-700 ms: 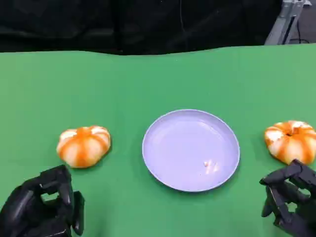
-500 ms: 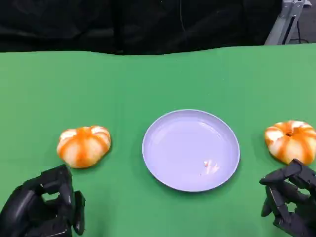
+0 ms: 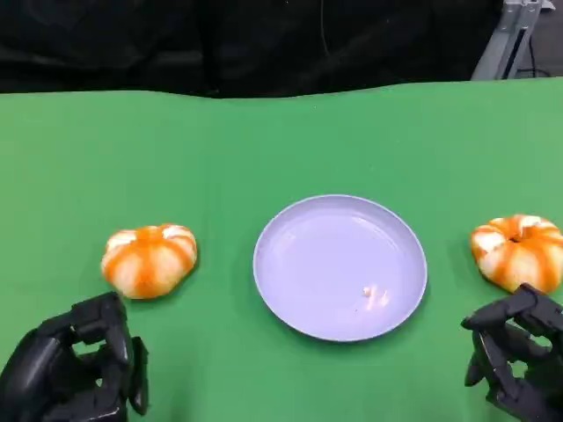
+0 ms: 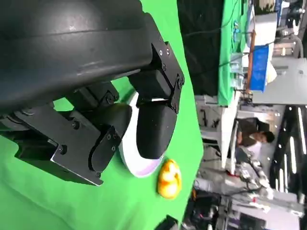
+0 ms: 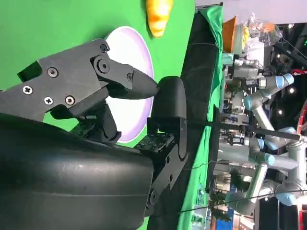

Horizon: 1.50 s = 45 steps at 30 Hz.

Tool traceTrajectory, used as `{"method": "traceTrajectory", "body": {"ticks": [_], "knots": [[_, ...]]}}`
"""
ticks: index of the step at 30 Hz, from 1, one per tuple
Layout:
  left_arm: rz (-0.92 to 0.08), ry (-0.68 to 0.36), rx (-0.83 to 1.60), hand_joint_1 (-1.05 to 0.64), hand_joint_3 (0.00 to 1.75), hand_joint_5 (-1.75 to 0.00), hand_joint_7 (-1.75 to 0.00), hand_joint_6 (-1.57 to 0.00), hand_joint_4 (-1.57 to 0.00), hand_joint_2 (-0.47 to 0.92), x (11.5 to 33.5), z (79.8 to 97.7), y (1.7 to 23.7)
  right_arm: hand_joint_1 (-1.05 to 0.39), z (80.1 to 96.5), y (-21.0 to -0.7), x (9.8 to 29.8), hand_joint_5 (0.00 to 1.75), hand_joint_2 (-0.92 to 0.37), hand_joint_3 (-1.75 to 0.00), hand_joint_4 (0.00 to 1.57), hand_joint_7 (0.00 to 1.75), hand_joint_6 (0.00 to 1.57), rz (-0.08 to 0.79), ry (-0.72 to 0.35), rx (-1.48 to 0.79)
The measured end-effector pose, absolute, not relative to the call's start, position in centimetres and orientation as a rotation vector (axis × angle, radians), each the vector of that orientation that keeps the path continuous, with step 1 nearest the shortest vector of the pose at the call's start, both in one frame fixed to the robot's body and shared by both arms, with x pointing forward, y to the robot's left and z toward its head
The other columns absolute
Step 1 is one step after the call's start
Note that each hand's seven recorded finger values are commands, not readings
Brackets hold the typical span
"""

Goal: Grasp the bread from the table and place it into the plate.

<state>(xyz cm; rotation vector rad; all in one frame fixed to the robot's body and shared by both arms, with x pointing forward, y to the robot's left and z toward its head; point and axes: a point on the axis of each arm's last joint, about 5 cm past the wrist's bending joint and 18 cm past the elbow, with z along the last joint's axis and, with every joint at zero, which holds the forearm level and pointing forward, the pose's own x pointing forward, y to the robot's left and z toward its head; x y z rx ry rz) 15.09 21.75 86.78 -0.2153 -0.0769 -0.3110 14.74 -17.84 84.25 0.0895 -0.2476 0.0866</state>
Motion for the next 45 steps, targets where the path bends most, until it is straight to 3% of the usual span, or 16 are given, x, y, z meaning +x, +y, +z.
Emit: {"method": "traceTrajectory", "body": {"ticks": [1,2,4,7,8,10,13,18,22,32,37,45], "knots": [[-0.304,-0.08,-0.211,-0.03,1.2,-1.55,-1.42,-0.7,-0.79,0.55,15.1,86.8,21.8,-0.16,84.3,-17.8,14.7,1.64,-0.75,-0.8,0.85,1.36,0.81,0.087,-0.248,0.09],[-0.301,-0.087,-0.208,-0.22,0.72,-1.22,-1.01,-0.68,-0.66,0.73,15.0,86.8,21.7,-0.16,84.3,-17.8,14.7,1.64,-0.75,-0.8,0.85,1.35,0.81,0.087,-0.248,0.09],[-0.3,-0.13,-0.166,-0.38,0.35,-0.93,-0.63,-0.7,-0.6,0.88,14.7,87.3,21.7,-0.16,84.3,-17.8,14.7,1.64,-0.75,-0.8,0.86,1.35,0.82,0.086,-0.247,0.089],[-0.309,-0.213,-0.087,-0.42,0.26,-0.86,-0.54,-0.7,-0.59,0.92,14.8,88.1,21.6,-0.16,84.3,-17.7,14.8,1.63,-0.75,-0.8,0.86,1.35,0.82,0.086,-0.246,0.086],[-0.311,-0.222,-0.08,-0.75,0.36,-0.57,-0.29,-0.41,-0.27,0.92,14.8,88.2,21.5,-0.15,84.3,-17.7,14.8,1.63,-0.75,-0.8,0.86,1.35,0.81,0.087,-0.245,0.085],[-0.334,-0.205,0.098,-0.96,0.4,-0.35,-0.12,-0.29,-0.11,0.92,14.8,89.2,21.8,-0.15,84.3,-17.7,14.8,1.63,-0.75,-0.8,0.86,1.35,0.82,0.089,-0.246,0.086],[-0.355,-0.217,0.467,-1.01,0.4,-0.29,-0.07,-0.27,-0.08,0.92,15.1,91.9,22.5,-0.15,84.3,-17.5,14.8,1.63,-0.75,-0.8,0.86,1.34,0.82,0.093,-0.246,0.088],[-0.321,-0.323,1.019,-0.93,0.14,-0.23,-0.05,-0.42,-0.24,0.92,16.2,95.8,22.4,-0.16,84.3,-17.5,14.8,1.63,-0.75,-0.8,0.86,1.35,0.82,0.083,-0.247,0.085],[-0.3,-0.388,1.258,-0.93,0.04,-0.17,-0.03,-0.5,-0.37,0.92,18.0,97.4,20.9,-0.15,84.4,-17.5,14.9,1.63,-0.76,-0.8,0.86,1.35,0.82,0.081,-0.25,0.081],[-0.32,-0.337,1.415,-0.94,0.05,-0.1,0.0,-0.48,-0.44,0.92,21.0,97.1,18.8,-0.15,84.4,-17.5,14.8,1.64,-0.75,-0.81,0.86,1.35,0.81,0.071,-0.251,0.081],[-0.35,-0.239,1.421,-0.97,0.1,-0.06,0.0,-0.41,-0.43,0.92,23.5,95.8,17.9,-0.15,84.5,-17.5,14.8,1.63,-0.76,-0.8,0.85,1.35,0.81,0.079,-0.255,0.079],[-0.347,-0.142,1.434,-1.01,0.17,-0.03,0.0,-0.4,-0.44,0.92,25.4,94.6,17.4,-0.15,84.5,-17.4,14.8,1.66,-0.75,-0.82,0.84,1.38,0.8,0.081,-0.255,0.081]]}}
